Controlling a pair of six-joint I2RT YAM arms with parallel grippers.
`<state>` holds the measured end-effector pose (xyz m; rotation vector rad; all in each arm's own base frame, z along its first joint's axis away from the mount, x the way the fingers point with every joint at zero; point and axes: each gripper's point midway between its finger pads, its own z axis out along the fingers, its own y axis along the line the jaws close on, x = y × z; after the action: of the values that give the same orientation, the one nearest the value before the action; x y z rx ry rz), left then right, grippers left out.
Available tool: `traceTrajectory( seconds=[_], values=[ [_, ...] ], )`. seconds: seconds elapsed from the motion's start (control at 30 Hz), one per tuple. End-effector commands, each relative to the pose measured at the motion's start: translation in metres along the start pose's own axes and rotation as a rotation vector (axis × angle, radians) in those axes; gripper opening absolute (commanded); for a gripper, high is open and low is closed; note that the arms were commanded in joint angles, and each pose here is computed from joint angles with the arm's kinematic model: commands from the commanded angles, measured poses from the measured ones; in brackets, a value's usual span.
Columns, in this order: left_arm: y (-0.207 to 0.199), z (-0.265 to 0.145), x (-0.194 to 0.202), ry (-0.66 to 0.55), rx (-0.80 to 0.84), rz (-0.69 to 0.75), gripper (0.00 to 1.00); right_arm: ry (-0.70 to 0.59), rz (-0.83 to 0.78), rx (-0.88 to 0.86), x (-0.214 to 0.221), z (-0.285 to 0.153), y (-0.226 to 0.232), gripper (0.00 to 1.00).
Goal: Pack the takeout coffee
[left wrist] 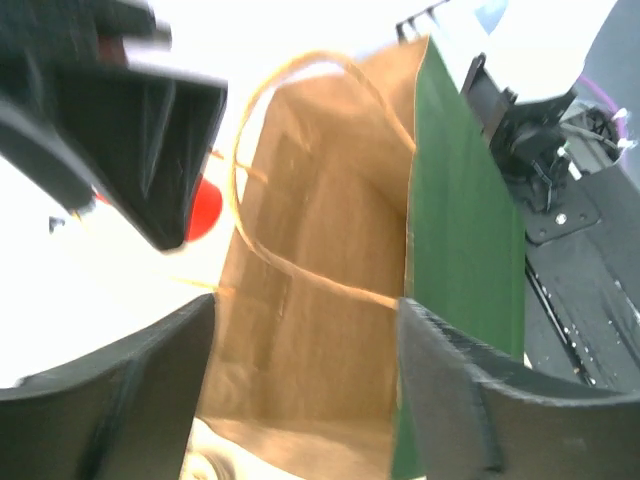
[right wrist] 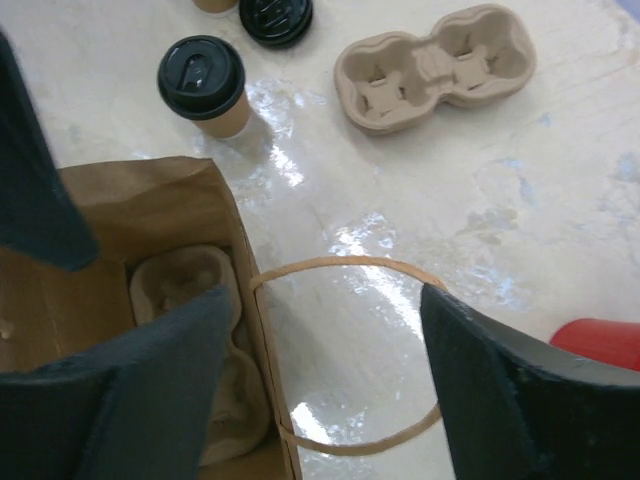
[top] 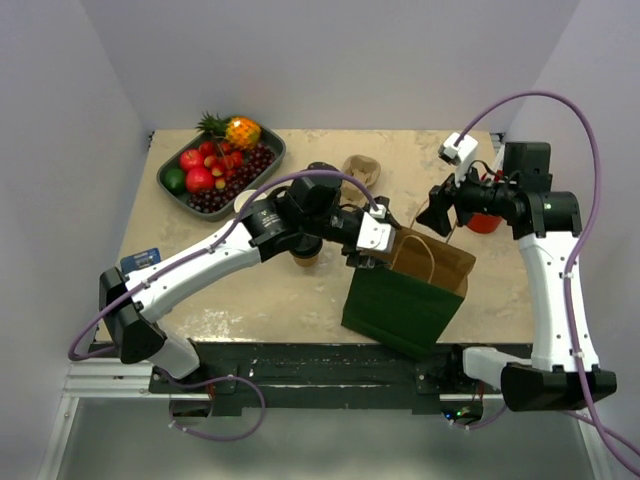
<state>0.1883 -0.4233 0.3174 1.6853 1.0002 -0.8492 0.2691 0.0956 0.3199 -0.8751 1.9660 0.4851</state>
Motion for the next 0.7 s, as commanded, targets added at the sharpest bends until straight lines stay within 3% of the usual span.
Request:
traceTrajectory(
  seconds=[0.0, 0.03, 0.07, 0.1, 0.17, 0.23, 0.3, 0.33, 0.37, 0.4, 0.43, 0.47, 0.5, 0.67],
  values=[
    [0.001, -0.004, -0.031, -0.08, 0.054, 0.072, 0.67, -0.018, 0.003, -0.077, -0.01, -0.002, 0.011, 0.72],
    [0.0, -0.003, -0.031, -0.083, 0.063, 0.071, 0.58, -0.021, 0.005, -0.087, -0.012, -0.001, 0.011, 0.67],
    [0.0, -0.002, -0.032, -0.086, 0.068, 0.073, 0.54, -0.028, 0.0, -0.092, -0.016, -0.001, 0.011, 0.56],
    [-0.001, -0.003, -0.033, -0.088, 0.076, 0.071, 0.41, -0.028, 0.005, -0.099, -0.017, 0.0, 0.01, 0.52],
    [-0.002, -0.001, -0.033, -0.09, 0.085, 0.068, 0.33, -0.031, 0.011, -0.113, -0.022, 0.001, 0.01, 0.43],
    [-0.002, -0.002, -0.037, -0.099, 0.094, 0.07, 0.29, -0.036, 0.008, -0.112, -0.026, 0.0, 0.009, 0.41],
    [-0.002, -0.002, -0.037, -0.093, 0.099, 0.064, 0.13, -0.059, -0.016, -0.1, -0.039, -0.009, 0.01, 0.43],
    [-0.001, -0.003, -0.038, -0.088, 0.091, 0.065, 0.13, -0.073, -0.023, -0.094, -0.045, -0.013, 0.01, 0.46],
    [-0.001, -0.005, -0.038, -0.083, 0.088, 0.064, 0.15, -0.099, -0.043, -0.079, -0.057, -0.02, 0.011, 0.51],
    [0.003, -0.007, -0.039, -0.074, 0.071, 0.067, 0.23, -0.106, -0.048, -0.05, -0.061, -0.026, 0.009, 0.65],
    [0.004, -0.011, -0.042, -0.072, 0.056, 0.07, 0.26, -0.108, -0.039, -0.035, -0.064, -0.028, 0.009, 0.71],
    [0.006, -0.013, -0.042, -0.063, 0.042, 0.069, 0.28, -0.099, -0.037, -0.022, -0.063, -0.033, 0.01, 0.74],
    [0.011, -0.017, -0.043, -0.048, 0.012, 0.074, 0.41, -0.073, -0.03, -0.003, -0.058, -0.034, 0.007, 0.77],
    [0.029, -0.053, -0.045, -0.019, -0.074, 0.059, 0.72, 0.044, 0.006, -0.008, -0.018, -0.032, 0.015, 0.8]
  ],
)
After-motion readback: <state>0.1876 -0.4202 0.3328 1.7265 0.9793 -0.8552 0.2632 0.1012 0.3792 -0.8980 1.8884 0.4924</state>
